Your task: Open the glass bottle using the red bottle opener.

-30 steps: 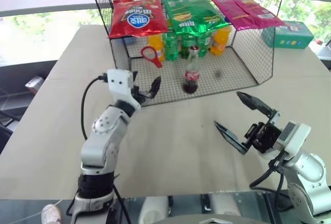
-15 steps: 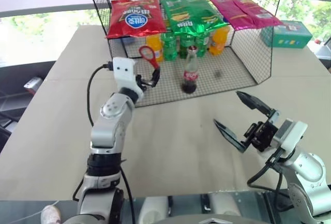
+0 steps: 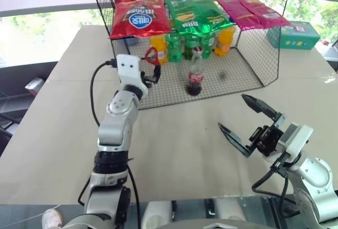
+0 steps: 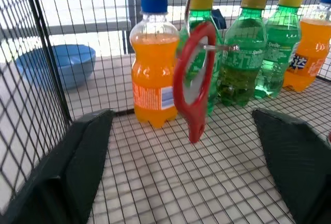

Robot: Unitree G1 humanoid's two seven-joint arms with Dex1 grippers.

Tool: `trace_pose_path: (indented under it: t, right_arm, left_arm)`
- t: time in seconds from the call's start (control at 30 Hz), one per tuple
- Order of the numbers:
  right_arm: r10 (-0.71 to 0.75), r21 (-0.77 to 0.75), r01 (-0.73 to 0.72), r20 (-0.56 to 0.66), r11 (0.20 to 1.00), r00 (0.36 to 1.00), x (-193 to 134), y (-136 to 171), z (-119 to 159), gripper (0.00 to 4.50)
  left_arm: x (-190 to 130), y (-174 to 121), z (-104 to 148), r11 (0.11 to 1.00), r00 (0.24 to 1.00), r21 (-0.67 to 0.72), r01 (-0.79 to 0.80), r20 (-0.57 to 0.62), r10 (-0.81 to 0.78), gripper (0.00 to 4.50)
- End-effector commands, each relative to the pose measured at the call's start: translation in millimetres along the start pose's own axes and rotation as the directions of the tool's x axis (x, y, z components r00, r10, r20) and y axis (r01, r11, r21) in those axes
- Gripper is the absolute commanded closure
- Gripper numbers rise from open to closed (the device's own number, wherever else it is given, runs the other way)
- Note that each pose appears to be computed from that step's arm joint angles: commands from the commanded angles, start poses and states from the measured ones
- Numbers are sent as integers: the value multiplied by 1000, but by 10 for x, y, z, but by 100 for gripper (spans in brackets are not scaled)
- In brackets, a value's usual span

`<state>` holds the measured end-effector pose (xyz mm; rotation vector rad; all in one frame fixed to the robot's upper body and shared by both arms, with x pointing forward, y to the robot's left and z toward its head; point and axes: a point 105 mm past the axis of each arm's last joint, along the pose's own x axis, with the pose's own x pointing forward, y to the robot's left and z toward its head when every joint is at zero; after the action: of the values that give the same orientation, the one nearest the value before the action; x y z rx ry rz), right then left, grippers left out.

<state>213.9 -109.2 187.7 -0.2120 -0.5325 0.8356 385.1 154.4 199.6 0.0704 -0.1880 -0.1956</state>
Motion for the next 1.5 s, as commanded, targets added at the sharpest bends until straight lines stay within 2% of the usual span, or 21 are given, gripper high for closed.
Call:
trace_pose_path:
  t: [0.03,0.2,0.5,0.63,0.73,0.87,1.0,1.1,1.3,1.43,1.5]
  right_arm:
    - [-4,-19,5,32,1000,999,4,2,65,0]
    - [-8,-19,8,30,1000,1000,-6,16,47,0]
    - [-23,-14,23,13,1000,1000,-24,11,-3,0]
    - [-61,13,62,-73,998,995,-10,-40,-141,0]
    - [-42,40,46,-93,998,995,-5,-15,-173,0]
    - [-60,11,62,-139,998,988,-28,-21,-242,0]
    - [-36,9,40,-249,999,968,22,5,-379,0]
    - [-44,-1,46,-302,999,952,56,6,-428,0]
    - [58,120,-21,-314,993,948,93,89,-438,0]
    - [128,225,-57,-315,973,940,143,130,-412,0]
    - [184,335,-92,-254,938,949,262,142,-309,0]
  left_arm:
    - [46,-84,177,998,995,31,63,80,-65,221]
    - [54,-84,180,996,992,40,76,95,-80,447]
    - [19,-89,300,988,978,36,151,142,-154,447]
    - [-25,-141,334,960,948,32,279,153,-280,447]
    - [-55,-191,347,933,921,8,360,160,-356,447]
    - [-84,-155,358,921,907,-7,389,174,-382,447]
    - [-102,-103,413,918,904,-37,394,197,-380,447]
    - [-118,-102,426,902,897,-102,419,197,-395,447]
    - [-199,-108,472,827,885,-315,465,194,-424,447]
    - [-428,-145,543,702,817,-420,575,263,-512,447]
    - [-709,-202,563,585,744,-469,662,314,-591,447]
